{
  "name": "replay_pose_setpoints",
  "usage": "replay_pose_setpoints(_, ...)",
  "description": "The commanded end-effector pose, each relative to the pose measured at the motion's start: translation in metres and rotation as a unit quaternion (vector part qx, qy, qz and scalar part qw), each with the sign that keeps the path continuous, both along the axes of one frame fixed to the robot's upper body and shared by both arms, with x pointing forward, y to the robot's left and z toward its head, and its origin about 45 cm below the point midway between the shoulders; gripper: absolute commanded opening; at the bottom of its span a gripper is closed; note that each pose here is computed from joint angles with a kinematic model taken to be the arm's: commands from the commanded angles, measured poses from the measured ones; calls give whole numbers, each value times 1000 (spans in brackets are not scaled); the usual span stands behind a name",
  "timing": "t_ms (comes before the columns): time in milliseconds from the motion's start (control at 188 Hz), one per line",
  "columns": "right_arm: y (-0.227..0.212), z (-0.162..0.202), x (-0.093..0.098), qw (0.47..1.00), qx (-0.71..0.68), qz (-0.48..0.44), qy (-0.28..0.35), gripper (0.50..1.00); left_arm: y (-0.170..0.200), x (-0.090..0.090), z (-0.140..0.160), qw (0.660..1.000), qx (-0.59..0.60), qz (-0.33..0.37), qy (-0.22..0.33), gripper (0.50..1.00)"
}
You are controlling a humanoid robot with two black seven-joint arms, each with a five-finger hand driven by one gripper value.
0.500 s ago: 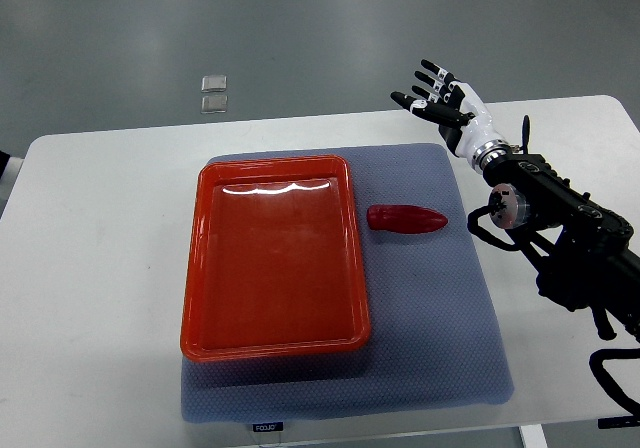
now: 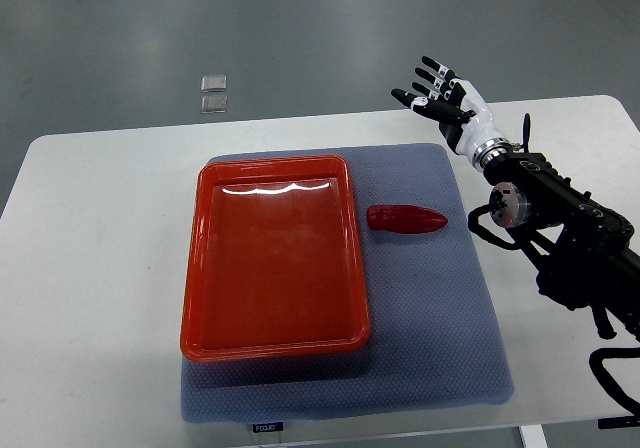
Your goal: Place red pepper on red tray
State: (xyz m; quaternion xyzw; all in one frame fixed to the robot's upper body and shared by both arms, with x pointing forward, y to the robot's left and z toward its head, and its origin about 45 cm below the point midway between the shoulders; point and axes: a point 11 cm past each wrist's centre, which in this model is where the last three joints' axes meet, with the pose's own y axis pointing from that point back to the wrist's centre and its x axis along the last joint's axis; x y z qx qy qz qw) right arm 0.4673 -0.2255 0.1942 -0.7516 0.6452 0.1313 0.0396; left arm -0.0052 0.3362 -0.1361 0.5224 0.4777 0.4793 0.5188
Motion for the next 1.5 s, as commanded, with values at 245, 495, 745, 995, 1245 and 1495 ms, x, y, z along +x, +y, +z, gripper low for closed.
replay_pose_setpoints(245,3,3,-1,999,-9,41,-10,919,1,-7,0,1000,1,1,6,1000)
replay_pose_setpoints(495,19,1,-10,981,-122,148,-41,917,2,-7,0,1000,3,1,6,1000)
replay_pose_setpoints(745,31,3,-25,912,-302,263,-84,917,1,-7,0,1000,2,1,6,1000)
replay_pose_setpoints(995,28,16,-28,819,-452,332,-121,915,1,-7,0,1000,2,1,6,1000)
replay_pose_setpoints(1245,23,12,-43,736,-542,383,-133,915,1,-7,0,1000,2,1,6,1000)
replay_pose_setpoints(1495,16,3,-55,680,-591,411,-137,913,2,-7,0,1000,3,1,6,1000)
